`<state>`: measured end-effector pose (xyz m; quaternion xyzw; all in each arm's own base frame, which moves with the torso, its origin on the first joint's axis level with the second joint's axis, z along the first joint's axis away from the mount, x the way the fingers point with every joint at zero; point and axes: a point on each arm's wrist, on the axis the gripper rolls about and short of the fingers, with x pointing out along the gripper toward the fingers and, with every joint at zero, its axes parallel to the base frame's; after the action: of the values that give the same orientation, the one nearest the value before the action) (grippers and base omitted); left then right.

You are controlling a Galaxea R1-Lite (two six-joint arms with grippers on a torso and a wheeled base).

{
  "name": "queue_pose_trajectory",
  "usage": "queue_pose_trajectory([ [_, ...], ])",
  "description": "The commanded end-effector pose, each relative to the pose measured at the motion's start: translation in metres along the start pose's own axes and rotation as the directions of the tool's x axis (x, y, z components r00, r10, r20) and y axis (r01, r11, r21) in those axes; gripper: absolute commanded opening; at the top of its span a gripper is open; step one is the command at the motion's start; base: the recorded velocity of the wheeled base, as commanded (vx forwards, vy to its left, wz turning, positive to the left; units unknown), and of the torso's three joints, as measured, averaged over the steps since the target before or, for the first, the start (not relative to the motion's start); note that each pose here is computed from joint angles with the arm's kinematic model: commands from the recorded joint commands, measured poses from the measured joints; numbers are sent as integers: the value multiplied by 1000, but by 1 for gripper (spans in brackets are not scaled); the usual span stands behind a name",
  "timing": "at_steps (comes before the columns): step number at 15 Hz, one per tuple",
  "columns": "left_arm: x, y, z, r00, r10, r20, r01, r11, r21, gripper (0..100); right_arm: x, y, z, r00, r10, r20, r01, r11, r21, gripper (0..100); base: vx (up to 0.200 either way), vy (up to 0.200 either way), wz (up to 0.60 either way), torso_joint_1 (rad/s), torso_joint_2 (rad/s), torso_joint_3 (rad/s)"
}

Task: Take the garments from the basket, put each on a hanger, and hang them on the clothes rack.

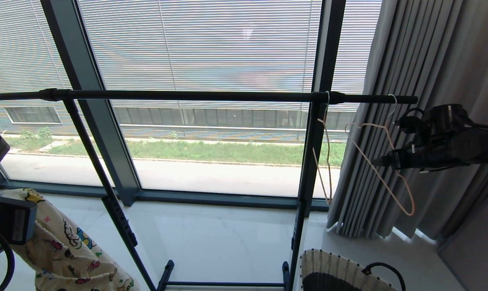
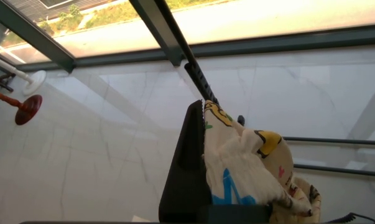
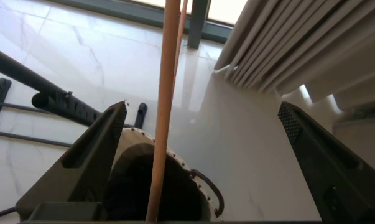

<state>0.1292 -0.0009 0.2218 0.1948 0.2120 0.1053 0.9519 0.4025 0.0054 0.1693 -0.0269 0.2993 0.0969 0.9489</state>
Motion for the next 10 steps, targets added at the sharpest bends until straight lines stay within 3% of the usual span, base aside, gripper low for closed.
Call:
queue_pose_trajectory([
  [1,0,0,0,1000,0,-1,0,1000,1,0,1,0,-4,1000,2,-9,-2,1000,4,0,0,0,0,0,0,0],
  [10,0,0,0,1000,-3,0,3,1000,-1,0,-8,2,1,1000,-2,23,2,1000,5,0,0,0,0,0,0,0],
])
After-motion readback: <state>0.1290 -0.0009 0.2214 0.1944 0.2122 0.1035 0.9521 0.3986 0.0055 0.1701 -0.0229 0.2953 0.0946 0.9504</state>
